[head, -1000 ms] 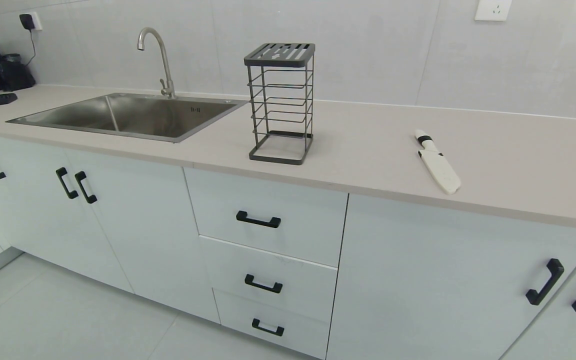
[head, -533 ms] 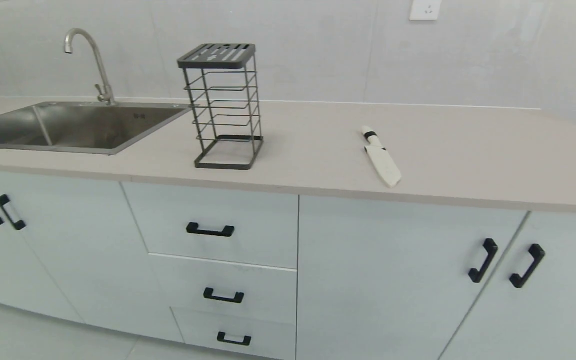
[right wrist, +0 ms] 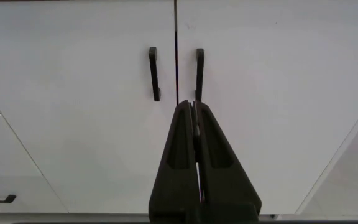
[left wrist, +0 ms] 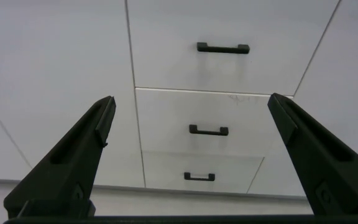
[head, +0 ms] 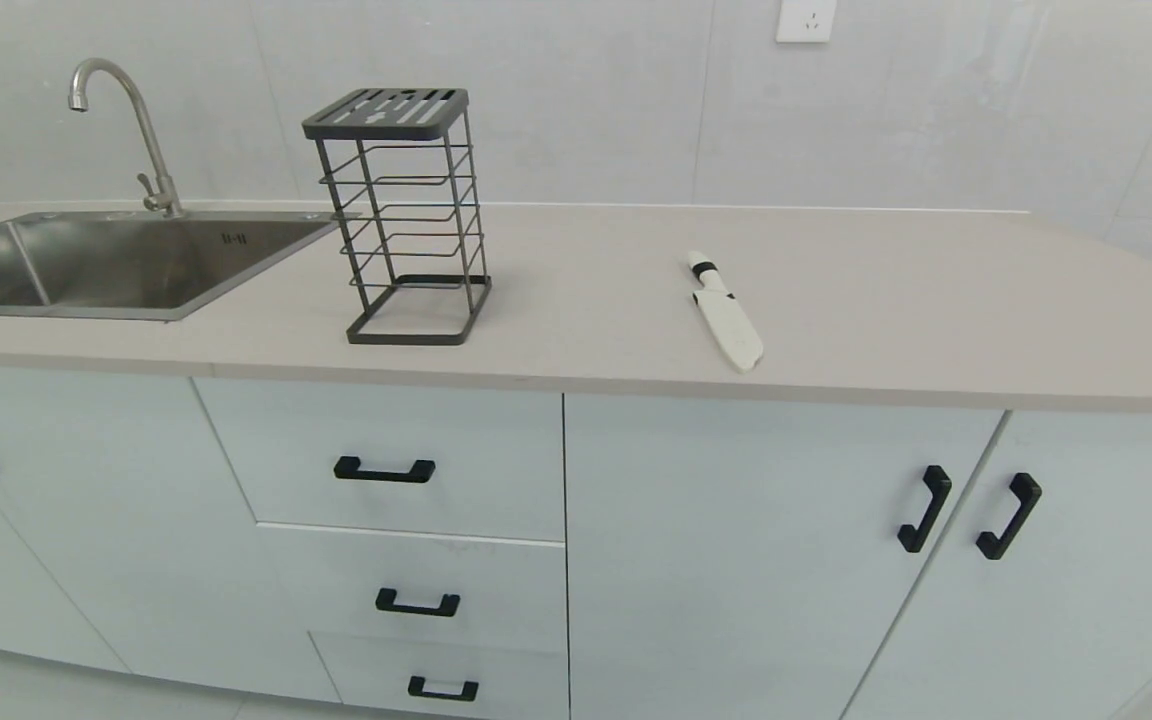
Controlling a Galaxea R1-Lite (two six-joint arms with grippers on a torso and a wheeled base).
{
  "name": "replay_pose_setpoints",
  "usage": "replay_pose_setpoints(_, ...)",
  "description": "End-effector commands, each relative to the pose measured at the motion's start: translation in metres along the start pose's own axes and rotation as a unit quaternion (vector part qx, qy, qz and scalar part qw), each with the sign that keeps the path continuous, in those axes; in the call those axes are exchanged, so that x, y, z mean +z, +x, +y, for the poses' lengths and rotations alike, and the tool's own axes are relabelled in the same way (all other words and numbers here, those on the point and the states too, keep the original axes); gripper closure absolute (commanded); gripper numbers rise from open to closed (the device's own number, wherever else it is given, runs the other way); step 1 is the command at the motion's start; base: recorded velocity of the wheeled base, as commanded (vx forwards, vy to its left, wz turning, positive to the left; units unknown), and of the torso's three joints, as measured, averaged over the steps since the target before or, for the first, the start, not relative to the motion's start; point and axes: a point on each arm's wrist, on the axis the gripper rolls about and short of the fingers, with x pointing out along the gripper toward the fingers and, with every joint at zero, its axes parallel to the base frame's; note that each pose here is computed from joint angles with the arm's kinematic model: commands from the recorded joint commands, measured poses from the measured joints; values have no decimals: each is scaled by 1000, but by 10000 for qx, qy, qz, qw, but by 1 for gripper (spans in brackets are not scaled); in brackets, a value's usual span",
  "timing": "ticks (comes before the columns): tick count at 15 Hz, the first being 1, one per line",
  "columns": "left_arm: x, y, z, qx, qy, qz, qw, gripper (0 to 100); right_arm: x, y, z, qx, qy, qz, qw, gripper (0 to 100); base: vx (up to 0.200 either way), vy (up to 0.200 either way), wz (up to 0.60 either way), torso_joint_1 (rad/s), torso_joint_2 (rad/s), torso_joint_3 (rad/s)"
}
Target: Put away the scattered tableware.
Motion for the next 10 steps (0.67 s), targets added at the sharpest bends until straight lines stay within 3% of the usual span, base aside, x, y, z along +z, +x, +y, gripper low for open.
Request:
replay_pose_setpoints(1,0,0,0,-5,0,6,10000,0,0,0,0,-2,-4,10,10000,100,0,0,0,0,0,0)
replay_pose_setpoints(4,0,0,0,3,0,5,10000,0,0,0,0,-2,3,18,10000,100,0,0,0,0,0,0)
replay_pose_setpoints(10,0,0,0,10,-15,5,10000,0,0,0,0,-2,-5,18,10000,100,0,-200,0,2,-1,2)
